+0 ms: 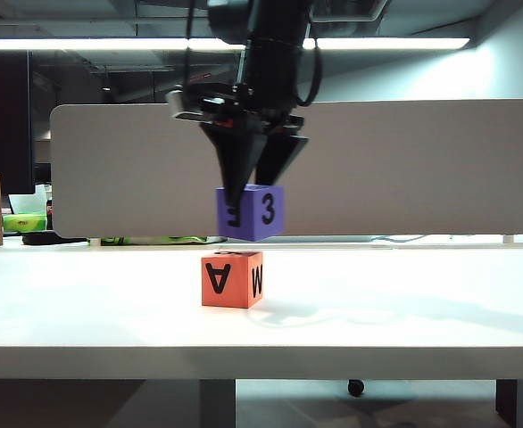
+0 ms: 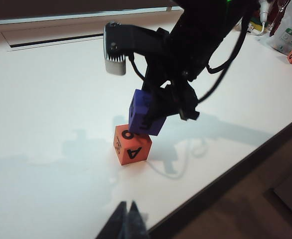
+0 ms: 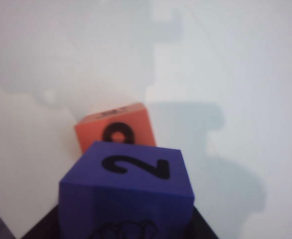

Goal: Stack the letter block on the right onto the letter block on the left.

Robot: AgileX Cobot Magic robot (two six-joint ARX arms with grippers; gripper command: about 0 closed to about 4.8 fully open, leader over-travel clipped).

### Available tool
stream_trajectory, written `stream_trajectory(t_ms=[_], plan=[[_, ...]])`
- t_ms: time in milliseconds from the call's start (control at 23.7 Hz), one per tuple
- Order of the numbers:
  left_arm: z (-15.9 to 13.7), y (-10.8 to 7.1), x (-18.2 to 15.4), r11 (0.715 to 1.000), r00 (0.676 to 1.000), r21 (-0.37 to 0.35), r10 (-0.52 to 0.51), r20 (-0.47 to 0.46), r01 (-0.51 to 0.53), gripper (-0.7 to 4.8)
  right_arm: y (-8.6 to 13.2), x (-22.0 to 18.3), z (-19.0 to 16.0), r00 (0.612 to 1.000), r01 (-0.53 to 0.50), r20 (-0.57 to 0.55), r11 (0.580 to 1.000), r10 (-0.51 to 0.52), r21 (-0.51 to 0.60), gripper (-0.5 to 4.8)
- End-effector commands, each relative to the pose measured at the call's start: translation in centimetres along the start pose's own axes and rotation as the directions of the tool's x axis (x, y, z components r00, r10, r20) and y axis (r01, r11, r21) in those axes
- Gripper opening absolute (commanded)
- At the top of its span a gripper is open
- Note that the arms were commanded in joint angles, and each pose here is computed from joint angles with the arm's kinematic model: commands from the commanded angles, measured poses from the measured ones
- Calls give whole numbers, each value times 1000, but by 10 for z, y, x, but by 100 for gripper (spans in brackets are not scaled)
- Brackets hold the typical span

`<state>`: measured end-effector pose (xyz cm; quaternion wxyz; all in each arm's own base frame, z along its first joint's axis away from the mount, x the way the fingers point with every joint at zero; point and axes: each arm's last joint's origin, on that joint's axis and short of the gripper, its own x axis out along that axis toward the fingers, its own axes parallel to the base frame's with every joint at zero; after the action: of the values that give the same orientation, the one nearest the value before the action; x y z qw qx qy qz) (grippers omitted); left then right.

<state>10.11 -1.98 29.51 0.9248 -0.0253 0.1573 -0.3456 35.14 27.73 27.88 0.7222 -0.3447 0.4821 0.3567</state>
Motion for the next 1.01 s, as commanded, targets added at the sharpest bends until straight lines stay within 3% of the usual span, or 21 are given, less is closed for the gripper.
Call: stream_trajectory(t_ms=[42, 380, 1012], plan=[[2, 0, -1, 1000, 1000, 14, 1, 13, -1, -6, 11, -4, 9, 997, 73, 27, 993, -71, -93, 274], [3, -1, -1, 1000, 1000, 19, -1, 17, 1, -6, 9, -1, 14, 993, 107, 66, 987, -100, -118, 274], [2, -2, -2, 1000, 1000, 18, -1, 17, 0, -6, 14, 10, 11, 1000, 12, 13, 990, -11, -143, 274]])
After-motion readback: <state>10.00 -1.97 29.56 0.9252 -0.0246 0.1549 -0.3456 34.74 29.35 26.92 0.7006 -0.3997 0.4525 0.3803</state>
